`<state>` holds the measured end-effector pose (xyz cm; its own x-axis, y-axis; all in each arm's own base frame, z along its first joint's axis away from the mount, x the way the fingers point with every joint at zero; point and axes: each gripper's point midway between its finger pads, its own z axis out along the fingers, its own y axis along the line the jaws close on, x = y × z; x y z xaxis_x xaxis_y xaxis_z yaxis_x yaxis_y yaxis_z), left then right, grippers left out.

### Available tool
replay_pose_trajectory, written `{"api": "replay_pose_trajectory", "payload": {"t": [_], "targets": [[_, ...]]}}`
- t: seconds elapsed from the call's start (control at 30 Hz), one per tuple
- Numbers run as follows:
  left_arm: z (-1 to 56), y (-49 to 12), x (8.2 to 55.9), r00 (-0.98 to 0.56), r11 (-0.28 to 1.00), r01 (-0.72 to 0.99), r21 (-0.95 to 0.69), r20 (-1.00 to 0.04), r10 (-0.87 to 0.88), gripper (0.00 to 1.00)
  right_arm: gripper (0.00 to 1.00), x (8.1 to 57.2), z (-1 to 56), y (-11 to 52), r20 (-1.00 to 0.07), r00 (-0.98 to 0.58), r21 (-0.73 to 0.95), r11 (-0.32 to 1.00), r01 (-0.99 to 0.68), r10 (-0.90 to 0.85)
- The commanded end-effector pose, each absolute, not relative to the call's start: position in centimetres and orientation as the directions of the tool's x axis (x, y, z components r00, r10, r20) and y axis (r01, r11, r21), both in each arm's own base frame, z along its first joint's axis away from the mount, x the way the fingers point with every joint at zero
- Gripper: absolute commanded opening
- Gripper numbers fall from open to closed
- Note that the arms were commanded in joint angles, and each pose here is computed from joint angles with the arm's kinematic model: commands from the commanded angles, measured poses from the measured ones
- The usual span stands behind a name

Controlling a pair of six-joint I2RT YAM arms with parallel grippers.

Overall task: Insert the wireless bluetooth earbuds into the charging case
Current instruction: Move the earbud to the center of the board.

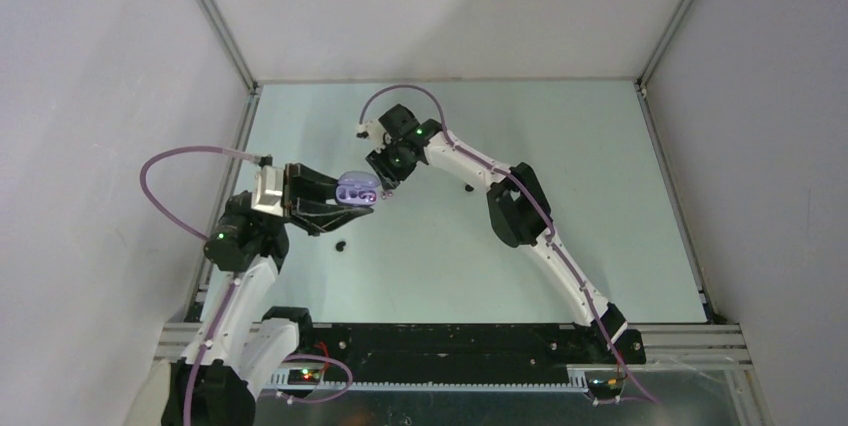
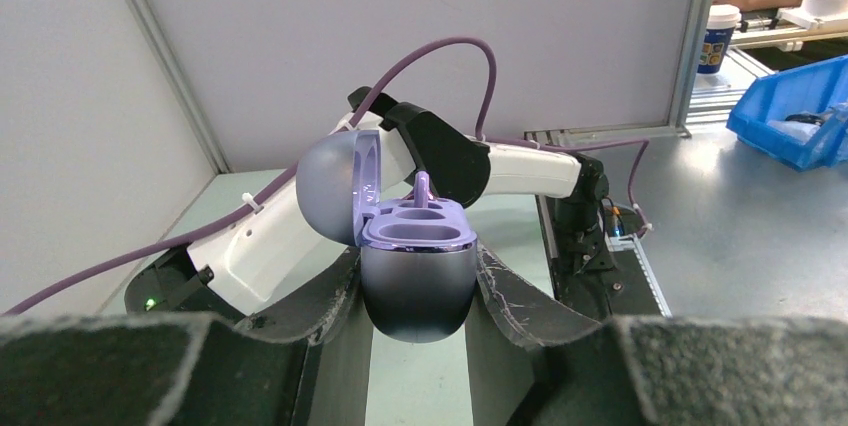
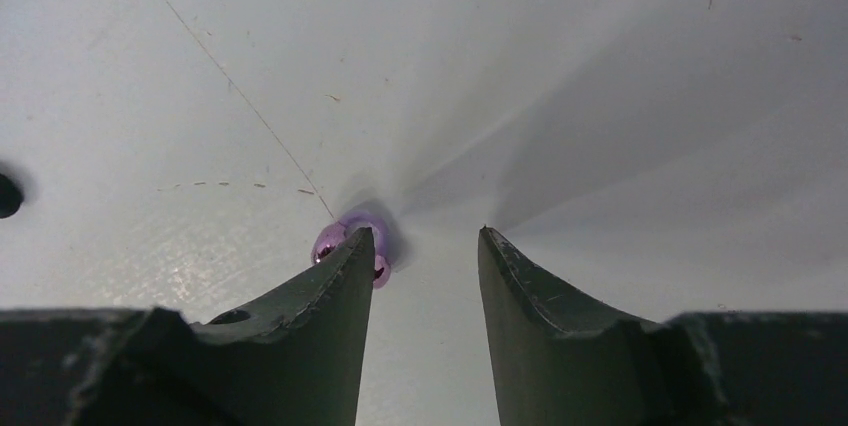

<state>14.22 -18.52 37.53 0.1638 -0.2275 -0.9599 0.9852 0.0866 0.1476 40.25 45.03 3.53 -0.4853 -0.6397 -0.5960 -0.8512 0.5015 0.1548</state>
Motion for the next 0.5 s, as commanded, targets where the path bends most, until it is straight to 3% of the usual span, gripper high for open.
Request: {"api": "replay_pose_trajectory", "payload": {"t": [0.0, 0.17, 0.47], "targets": [[38.1, -18.3, 13.6, 0.223, 0.1, 0.974, 0.204, -0.946, -0.237, 0.0, 0.45, 41.1, 3.0, 44.3, -0.59, -0.507, 0.153, 0.529, -0.835, -0.629], [38.0, -18.3, 13.7, 0.223, 0.1, 0.974, 0.204, -0.946, -0.236, 0.0, 0.41, 40.4, 2.9, 44.5, -0.582, -0.498, 0.172, 0.502, -0.848, -0.642], [37.8, -18.3, 13.8, 0.221, 0.102, 0.974, 0.203, -0.947, -0.233, 0.0, 0.44, 37.3, 3.0, 45.6, -0.568, -0.47, 0.248, 0.404, -0.881, -0.676]]}}
